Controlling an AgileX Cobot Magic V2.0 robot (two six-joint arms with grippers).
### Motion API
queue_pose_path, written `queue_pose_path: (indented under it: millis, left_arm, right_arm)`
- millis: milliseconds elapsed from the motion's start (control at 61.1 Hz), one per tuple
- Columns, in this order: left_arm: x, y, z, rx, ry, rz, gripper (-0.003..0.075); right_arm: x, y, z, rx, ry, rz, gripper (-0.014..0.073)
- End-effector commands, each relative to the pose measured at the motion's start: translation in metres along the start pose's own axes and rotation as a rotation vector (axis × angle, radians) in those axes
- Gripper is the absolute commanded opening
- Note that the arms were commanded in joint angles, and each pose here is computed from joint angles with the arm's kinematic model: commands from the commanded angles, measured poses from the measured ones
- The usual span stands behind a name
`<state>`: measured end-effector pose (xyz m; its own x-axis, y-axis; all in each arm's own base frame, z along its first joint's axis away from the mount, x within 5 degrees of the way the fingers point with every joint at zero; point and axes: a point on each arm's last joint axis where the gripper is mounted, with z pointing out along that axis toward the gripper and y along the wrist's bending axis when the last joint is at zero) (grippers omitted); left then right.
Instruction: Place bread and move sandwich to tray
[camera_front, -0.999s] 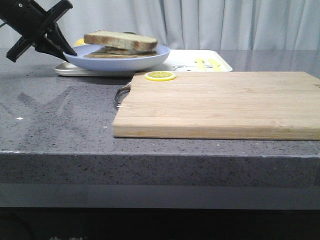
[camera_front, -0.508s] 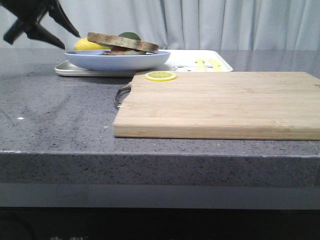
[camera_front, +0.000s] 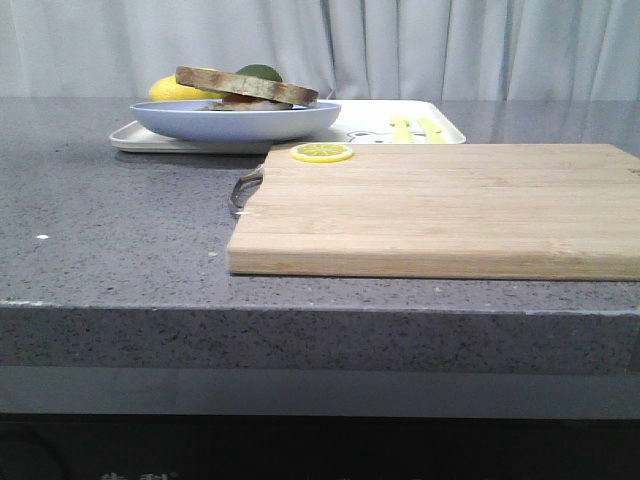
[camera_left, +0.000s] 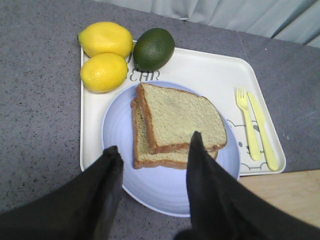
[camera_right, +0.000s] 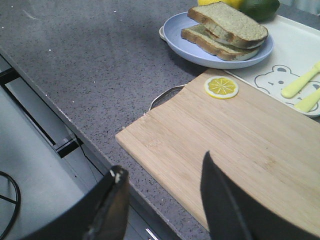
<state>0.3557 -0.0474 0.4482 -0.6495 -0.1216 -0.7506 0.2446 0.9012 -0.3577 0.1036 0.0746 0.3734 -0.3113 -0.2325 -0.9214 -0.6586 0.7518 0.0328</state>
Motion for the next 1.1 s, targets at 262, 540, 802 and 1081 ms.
queue_pose_path:
  millis: [262, 540, 802, 1081]
  left_arm:
    - [0.072, -0.041, -0.087, -0.048, -0.164, 0.225, 0.0311]
    - [0.153, -0.034, -0.122, -0.066, -0.211, 0.272, 0.0311]
    - [0.222, -0.026, -0.153, -0.062, -0.276, 0.297, 0.0311]
    - [0.258, -0.026, -0.183, -0.046, -0.401, 0.326, 0.0311]
  right_arm:
    - [-0.012, -0.001, -0.006, 0.024, -0.083, 0.000, 0.0362]
    - [-0.012, -0.001, -0.006, 0.024, -0.083, 0.000, 0.0362]
    - [-0.012, -0.001, -0.006, 0.024, -0.083, 0.000, 0.0362]
    - [-0.012, -0.001, -0.006, 0.024, -0.083, 0.000, 0.0362]
